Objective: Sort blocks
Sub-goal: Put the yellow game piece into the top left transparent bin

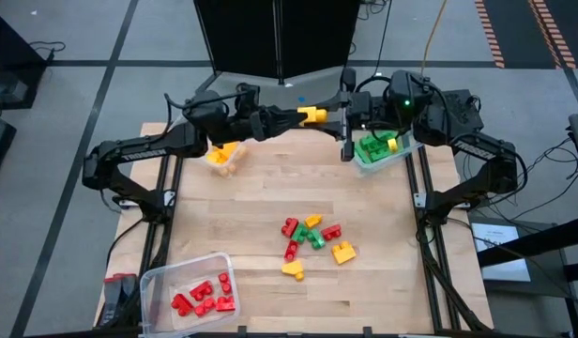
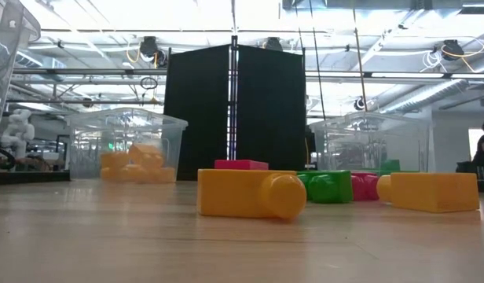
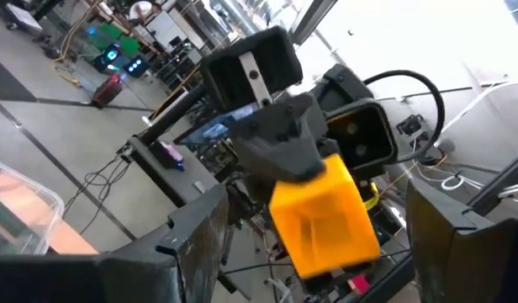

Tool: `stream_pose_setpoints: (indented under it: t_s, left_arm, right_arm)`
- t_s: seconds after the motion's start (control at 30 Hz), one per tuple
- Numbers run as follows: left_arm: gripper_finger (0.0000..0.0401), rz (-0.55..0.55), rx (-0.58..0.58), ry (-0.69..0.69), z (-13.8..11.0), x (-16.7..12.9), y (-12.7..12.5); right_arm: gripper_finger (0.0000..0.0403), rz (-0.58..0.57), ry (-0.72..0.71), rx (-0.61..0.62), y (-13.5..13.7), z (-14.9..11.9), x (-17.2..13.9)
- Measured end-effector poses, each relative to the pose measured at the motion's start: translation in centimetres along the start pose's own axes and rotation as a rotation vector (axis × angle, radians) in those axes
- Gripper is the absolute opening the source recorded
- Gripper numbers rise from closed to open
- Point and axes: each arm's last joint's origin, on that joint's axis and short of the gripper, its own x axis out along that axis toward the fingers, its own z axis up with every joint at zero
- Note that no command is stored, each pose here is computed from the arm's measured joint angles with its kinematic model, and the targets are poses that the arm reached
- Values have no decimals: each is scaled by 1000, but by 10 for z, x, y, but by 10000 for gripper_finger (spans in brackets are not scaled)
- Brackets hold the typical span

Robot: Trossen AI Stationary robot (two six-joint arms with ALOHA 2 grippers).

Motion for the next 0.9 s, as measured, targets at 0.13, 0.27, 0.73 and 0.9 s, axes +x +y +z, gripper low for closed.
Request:
stream_pose_setpoints:
  t_s: [0.13,0.27,0.73,0.9]
  left_arm:
    - [246,-6,-8,-6,0,2,1]
    - [246,-1,-27,2,-4,5,4]
    - [246,-28,-38,35,-15,7,-5]
    - [246,-28,-38,36,-15,7,-5]
  right_arm:
    - [113,16,-1,-4,4,0,2]
    - [113,22,5,-11,5,-2,6]
    - [113,28,26,-20,5,-9,14]
    - [113,27,25,-20,5,-9,14]
